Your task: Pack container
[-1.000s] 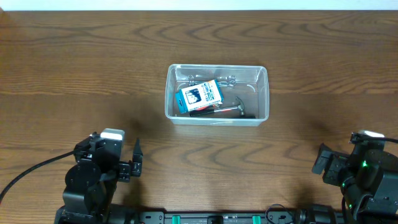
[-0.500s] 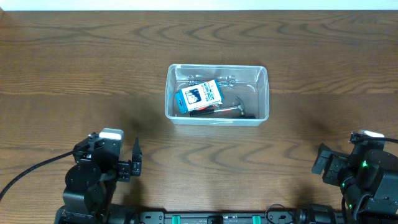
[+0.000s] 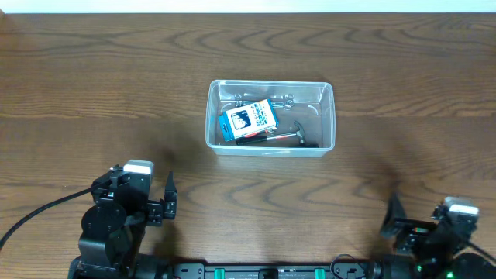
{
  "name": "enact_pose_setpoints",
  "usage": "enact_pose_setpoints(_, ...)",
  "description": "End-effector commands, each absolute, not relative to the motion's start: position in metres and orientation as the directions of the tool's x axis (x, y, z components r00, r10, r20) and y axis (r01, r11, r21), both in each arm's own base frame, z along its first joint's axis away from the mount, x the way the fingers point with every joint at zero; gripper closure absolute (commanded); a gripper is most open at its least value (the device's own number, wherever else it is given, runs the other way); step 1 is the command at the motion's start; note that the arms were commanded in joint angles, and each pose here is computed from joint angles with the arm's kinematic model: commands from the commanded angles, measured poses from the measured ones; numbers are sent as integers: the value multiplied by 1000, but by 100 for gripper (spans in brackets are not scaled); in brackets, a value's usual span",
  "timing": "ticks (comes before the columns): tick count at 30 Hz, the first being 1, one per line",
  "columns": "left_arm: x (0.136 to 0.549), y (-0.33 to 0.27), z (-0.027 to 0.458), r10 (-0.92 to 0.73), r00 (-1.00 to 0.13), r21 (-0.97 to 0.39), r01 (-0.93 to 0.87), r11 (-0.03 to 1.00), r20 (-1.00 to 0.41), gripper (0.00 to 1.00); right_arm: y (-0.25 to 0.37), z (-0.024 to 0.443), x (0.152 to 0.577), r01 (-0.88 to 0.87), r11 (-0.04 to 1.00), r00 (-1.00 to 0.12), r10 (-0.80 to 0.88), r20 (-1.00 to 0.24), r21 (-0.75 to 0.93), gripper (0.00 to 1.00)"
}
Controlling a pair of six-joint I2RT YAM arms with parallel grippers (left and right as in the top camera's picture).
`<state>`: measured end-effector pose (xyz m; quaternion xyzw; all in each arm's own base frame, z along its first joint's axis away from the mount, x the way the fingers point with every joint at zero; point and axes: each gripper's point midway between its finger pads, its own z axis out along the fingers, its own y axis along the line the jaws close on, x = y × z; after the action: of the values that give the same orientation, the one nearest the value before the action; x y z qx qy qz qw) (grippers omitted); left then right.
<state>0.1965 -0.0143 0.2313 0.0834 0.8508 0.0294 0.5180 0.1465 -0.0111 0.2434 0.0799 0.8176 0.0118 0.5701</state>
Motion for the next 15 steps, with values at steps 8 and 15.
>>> enact_pose_setpoints(8, 196, -12, 231, 169, -449, 138, 100, 985, -878, 2, 18, 231, 230, -113, 988, 35, 106, -994, 102, 1)
enact_pose_setpoints(15, 196, -12, 231, 169, -449, 138, 100, 985, -878, 2, 9, 193, 246, -50, 995, 70, 91, -993, 87, 1)
